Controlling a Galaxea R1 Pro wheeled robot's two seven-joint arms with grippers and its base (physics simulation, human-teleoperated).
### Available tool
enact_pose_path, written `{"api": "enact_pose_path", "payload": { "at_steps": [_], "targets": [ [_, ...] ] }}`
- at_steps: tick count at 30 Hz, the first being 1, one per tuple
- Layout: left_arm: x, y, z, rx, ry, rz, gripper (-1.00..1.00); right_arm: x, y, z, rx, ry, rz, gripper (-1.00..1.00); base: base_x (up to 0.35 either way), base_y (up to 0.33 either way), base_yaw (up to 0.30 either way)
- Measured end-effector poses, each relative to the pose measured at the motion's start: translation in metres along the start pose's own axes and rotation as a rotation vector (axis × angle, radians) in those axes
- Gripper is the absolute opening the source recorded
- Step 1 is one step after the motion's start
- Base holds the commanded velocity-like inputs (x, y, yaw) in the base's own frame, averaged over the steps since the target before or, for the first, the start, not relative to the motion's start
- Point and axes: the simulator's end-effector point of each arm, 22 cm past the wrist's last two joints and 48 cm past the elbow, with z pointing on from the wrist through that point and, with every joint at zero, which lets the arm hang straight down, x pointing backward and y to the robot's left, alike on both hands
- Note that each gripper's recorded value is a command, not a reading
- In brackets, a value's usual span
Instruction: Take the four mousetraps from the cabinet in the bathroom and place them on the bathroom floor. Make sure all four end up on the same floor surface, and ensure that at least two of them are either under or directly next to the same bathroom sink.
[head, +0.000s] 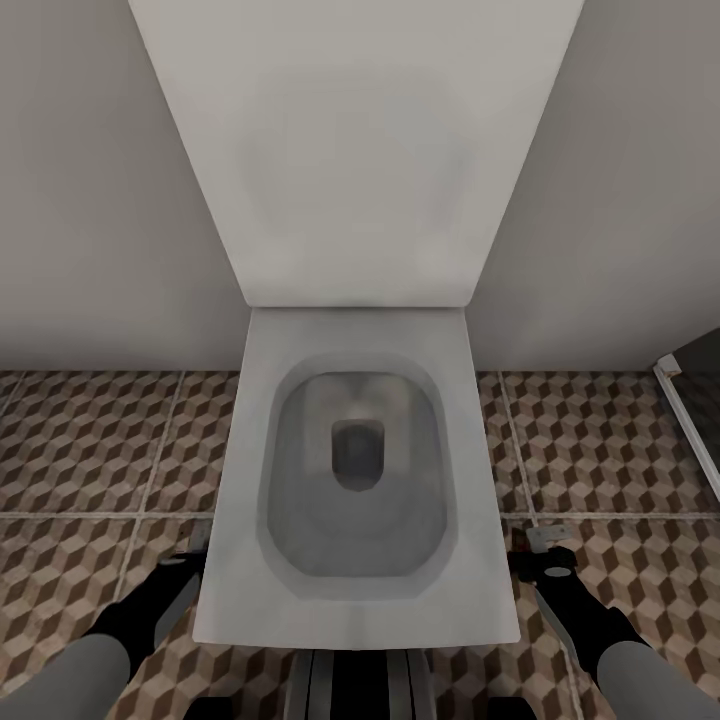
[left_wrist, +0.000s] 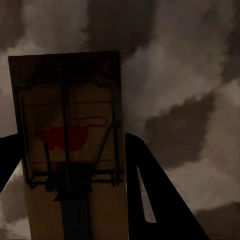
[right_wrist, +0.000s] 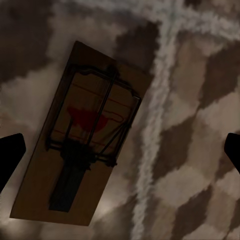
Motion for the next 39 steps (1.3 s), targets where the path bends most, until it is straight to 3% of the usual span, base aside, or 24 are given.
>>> {"api": "enact_pose_path", "payload": {
  "at_steps": [1,4,6,16,31,32,39],
  "targets": [
    [0.003,0.001,0.000,-0.002,0.007,0.000,-1.00,0.000,0.000,0.000,0.000,0.000,0.000,1.00,0.000,0.000,0.000],
    [0.049,0.011,0.006,-0.029,0.105,0.003,-1.00,0.000,0.000,0.000,0.000,0.000,0.000,1.00,0.000,0.000,0.000],
    [0.059,0.014,0.007,-0.038,0.126,0.011,-1.00,-0.001,0.000,0.000,0.000,-0.001,0.001,1.00,0.000,0.000,0.000],
    [0.063,0.015,0.007,-0.041,0.136,0.012,-1.00,0.000,0.000,0.000,0.000,0.000,-0.001,1.00,0.000,0.000,0.000],
    [0.055,0.014,0.008,-0.039,0.090,-0.004,-1.00,0.000,0.000,0.000,0.000,0.000,-0.001,1.00,0.000,0.000,0.000],
    [0.055,0.014,0.008,-0.039,0.090,-0.004,1.00,0.000,0.000,0.000,0.000,0.000,-0.001,1.00,0.000,0.000,0.000],
    [0.055,0.014,0.008,-0.042,0.089,0.002,1.00,0.000,0.000,0.000,0.000,-0.001,-0.001,1.00,0.000,0.000,0.000]
  ]
}}
